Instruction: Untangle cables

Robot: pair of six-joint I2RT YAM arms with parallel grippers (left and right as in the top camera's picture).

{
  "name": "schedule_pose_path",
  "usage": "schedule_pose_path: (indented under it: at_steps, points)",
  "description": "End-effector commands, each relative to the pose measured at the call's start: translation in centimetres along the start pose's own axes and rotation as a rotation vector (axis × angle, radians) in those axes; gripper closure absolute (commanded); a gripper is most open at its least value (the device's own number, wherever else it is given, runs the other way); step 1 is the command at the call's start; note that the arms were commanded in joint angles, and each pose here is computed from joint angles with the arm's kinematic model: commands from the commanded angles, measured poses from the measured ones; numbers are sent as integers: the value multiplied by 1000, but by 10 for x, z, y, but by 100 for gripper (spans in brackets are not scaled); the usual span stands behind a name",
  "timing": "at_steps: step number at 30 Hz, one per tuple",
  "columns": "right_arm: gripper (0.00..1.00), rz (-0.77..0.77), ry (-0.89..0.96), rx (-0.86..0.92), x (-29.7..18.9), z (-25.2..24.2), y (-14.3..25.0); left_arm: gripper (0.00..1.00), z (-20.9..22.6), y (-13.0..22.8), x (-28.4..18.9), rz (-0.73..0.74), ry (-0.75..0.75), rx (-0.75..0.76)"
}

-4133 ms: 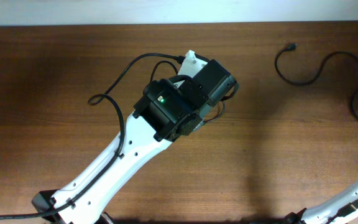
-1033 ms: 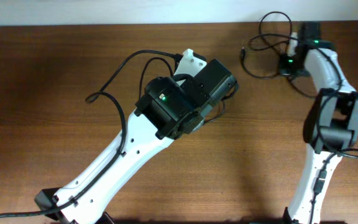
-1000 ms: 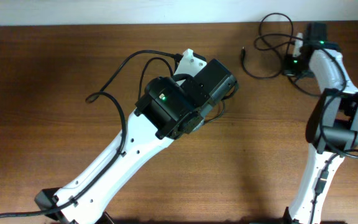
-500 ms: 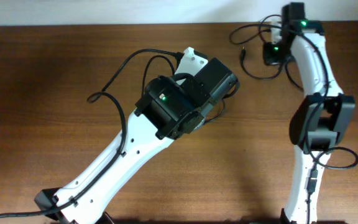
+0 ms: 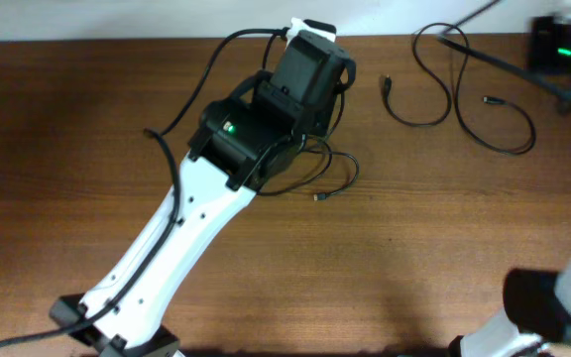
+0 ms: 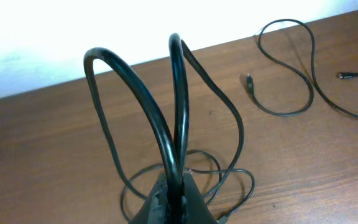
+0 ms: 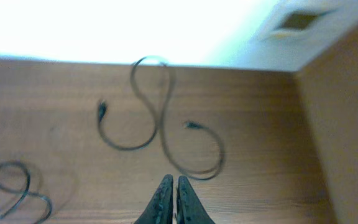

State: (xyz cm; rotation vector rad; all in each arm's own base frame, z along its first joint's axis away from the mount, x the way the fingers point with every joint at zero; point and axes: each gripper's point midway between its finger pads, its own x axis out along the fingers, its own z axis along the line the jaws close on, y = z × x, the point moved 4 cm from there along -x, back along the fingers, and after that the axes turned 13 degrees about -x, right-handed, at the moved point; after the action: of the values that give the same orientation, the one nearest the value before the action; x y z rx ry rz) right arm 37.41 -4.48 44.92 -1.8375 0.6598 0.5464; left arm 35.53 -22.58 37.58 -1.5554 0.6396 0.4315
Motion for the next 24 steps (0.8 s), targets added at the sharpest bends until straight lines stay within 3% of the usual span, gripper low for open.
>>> schedule_pose_path:
  at_steps: [1,5,9,11,18,19,20,21,24]
  points:
    - [96,-79,22,37,-50,-13,6,100,-35,8,43,56,137,57]
    - [96,-61,15,35,-54,-12,12,100,-104,13,87,80,485,38]
    - [96,-57,13,35,-54,-11,13,100,-148,22,81,143,772,3]
    - [96,-56,13,35,-54,-11,13,100,-179,45,69,190,829,37]
    - [96,-45,29,35,-54,-13,15,100,-219,79,48,263,880,62]
    - [96,-44,29,35,-54,-13,15,95,-220,81,50,255,852,64]
    - [96,-44,30,35,-54,-13,15,7,-218,81,52,250,830,63]
    - [96,-44,29,35,-54,-13,15,1,-216,80,53,251,825,61]
    - [96,-41,28,34,-54,-13,16,1,-207,76,59,259,813,47]
